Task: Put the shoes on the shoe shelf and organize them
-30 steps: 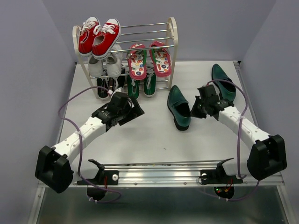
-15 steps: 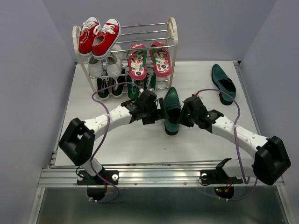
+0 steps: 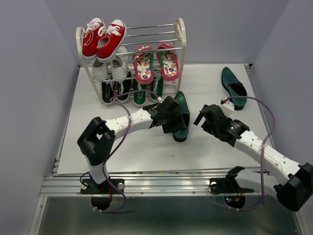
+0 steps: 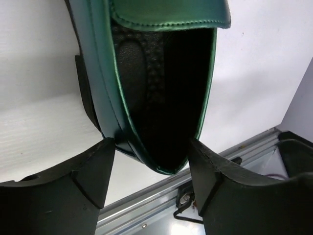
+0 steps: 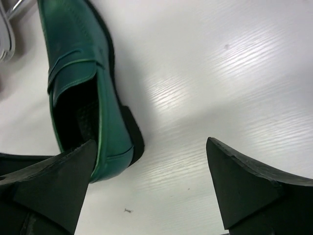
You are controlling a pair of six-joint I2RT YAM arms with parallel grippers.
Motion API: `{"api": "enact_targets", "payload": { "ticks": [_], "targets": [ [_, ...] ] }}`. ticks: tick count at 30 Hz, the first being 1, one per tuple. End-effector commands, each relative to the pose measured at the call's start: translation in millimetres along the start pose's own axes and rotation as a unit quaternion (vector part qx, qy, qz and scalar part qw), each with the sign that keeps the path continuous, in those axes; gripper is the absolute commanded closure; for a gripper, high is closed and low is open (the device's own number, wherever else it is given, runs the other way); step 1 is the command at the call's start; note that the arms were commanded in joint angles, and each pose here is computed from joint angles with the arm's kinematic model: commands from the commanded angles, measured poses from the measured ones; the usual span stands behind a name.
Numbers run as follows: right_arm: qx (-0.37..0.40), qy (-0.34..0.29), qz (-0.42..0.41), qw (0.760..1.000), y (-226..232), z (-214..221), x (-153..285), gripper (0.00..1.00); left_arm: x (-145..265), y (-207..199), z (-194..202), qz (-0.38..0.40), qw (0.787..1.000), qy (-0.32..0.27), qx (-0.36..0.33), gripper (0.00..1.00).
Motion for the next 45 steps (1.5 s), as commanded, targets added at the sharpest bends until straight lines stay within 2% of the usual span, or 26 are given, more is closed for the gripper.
{"api": "enact_targets", "payload": {
  "ticks": [1,4,15,19,22,26,30,33,34,38,42,45],
  "targets": [
    [-0.014,-0.108,0.044,0.993,-15,-43,19,0.0,-2,7,3,-0.045,0.999,-0.002,0.027,0.38],
    [-0.014,-0.126,0.043,0.991,-18,-52,26,0.0,-7,9,6,-0.057,0.998,0.005,0.035,0.45],
    [0.011,-0.163,0.058,0.985,-35,-65,37,0.0,-7,10,18,-0.102,0.994,0.035,0.023,0.46],
    [0.014,-0.173,0.068,0.982,-41,-66,37,0.0,-8,4,21,-0.105,0.993,0.049,0.015,0.54],
    [0.016,-0.185,0.075,0.98,-45,-69,38,0.0,-9,6,26,-0.115,0.991,0.063,0.007,0.54],
    [0.018,-0.194,0.081,0.978,-48,-71,38,0.0,-10,11,29,-0.136,0.988,0.075,-0.002,0.49],
    [0.022,-0.202,0.09,0.975,-52,-71,37,0.0,-14,12,31,-0.145,0.985,0.089,-0.016,0.49],
    [0.027,-0.207,0.096,0.973,-55,-72,36,0.0,-19,12,31,-0.152,0.983,0.096,-0.03,0.76],
    [0.026,-0.209,0.097,0.973,-56,-72,36,0.0,-16,14,31,-0.162,0.982,0.097,-0.032,1.0],
    [0.026,-0.217,0.099,0.971,-57,-75,37,0.0,3,1,9,-0.17,0.982,0.058,-0.057,1.0],
    [0.029,-0.221,0.105,0.969,-59,-75,36,0.0,55,-35,-22,-0.137,0.984,-0.015,-0.115,1.0],
    [0.026,-0.227,0.106,0.968,-62,-76,38,0.0,88,-32,-26,-0.155,0.978,-0.02,-0.136,1.0]
  ]
}}
Point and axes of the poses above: each gripper's point midway between its finger pads, its own x axis back along the fingers, its own y axis along the line the jaws close on, z = x × y, the point moved 3 cm from there along x, back along the fingers, and after that the axes turned 9 degrees about -x, right-handed, at the moved point
